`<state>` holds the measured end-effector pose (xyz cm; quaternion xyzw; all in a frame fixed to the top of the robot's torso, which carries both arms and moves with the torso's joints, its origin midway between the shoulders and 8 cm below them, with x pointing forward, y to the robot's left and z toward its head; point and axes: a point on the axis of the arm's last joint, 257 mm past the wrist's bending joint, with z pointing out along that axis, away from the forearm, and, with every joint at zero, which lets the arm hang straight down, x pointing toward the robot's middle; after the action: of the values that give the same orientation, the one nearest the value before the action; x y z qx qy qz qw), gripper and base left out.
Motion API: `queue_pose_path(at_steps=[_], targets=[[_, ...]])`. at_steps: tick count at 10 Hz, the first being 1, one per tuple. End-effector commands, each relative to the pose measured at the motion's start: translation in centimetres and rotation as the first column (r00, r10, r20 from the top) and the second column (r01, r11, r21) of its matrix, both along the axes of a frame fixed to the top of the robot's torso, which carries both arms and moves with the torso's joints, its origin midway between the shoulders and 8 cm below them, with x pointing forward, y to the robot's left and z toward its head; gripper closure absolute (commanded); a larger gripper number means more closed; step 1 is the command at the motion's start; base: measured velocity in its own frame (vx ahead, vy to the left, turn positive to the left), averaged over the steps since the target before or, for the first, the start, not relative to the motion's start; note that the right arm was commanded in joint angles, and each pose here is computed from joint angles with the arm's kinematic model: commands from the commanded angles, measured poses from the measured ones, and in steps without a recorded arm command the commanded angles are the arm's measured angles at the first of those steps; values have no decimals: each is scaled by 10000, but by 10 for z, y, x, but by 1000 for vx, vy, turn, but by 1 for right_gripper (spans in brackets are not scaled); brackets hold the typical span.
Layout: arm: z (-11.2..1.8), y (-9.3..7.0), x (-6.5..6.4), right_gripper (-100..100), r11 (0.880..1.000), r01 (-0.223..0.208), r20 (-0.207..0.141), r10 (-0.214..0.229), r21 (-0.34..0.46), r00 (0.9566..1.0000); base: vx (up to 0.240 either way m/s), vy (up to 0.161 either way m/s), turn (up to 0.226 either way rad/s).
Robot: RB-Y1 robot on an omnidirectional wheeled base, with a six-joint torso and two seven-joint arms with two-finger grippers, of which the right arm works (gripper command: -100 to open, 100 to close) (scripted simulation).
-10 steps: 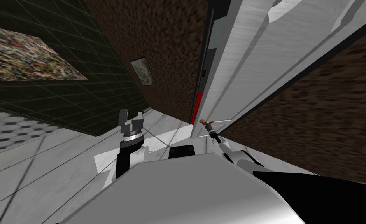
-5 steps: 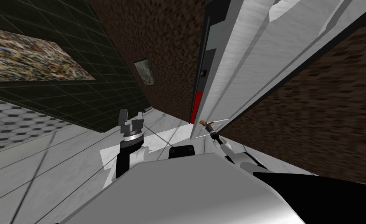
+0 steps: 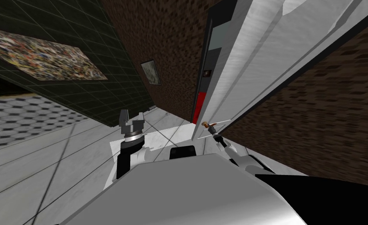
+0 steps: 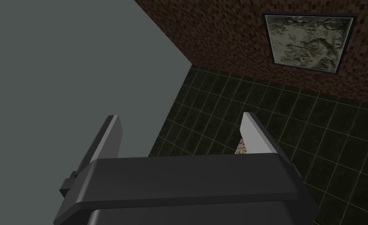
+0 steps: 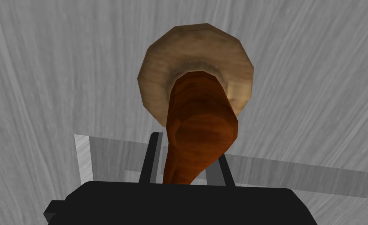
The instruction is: Pull the door open
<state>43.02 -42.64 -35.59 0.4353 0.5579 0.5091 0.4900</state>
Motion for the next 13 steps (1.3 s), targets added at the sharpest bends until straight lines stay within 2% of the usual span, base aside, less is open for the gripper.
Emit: queue_pose_path(at_steps=[1, 2, 7, 8, 13], targets=[[-2, 1, -1, 100, 10000, -57, -2, 57, 8, 10000, -63, -33, -13], [-1, -2, -9, 100, 9998, -175, 8, 175, 7, 9998, -73, -40, 102], [1, -11, -33, 100, 9985, -545, 12, 545, 18, 9985, -138, -77, 126], [0, -8, -28, 100, 9987, -512, 13, 512, 33, 9987, -73, -30, 19], [0, -15, -46, 100, 9978, -666, -5, 666, 38, 9978, -171, -76, 161]])
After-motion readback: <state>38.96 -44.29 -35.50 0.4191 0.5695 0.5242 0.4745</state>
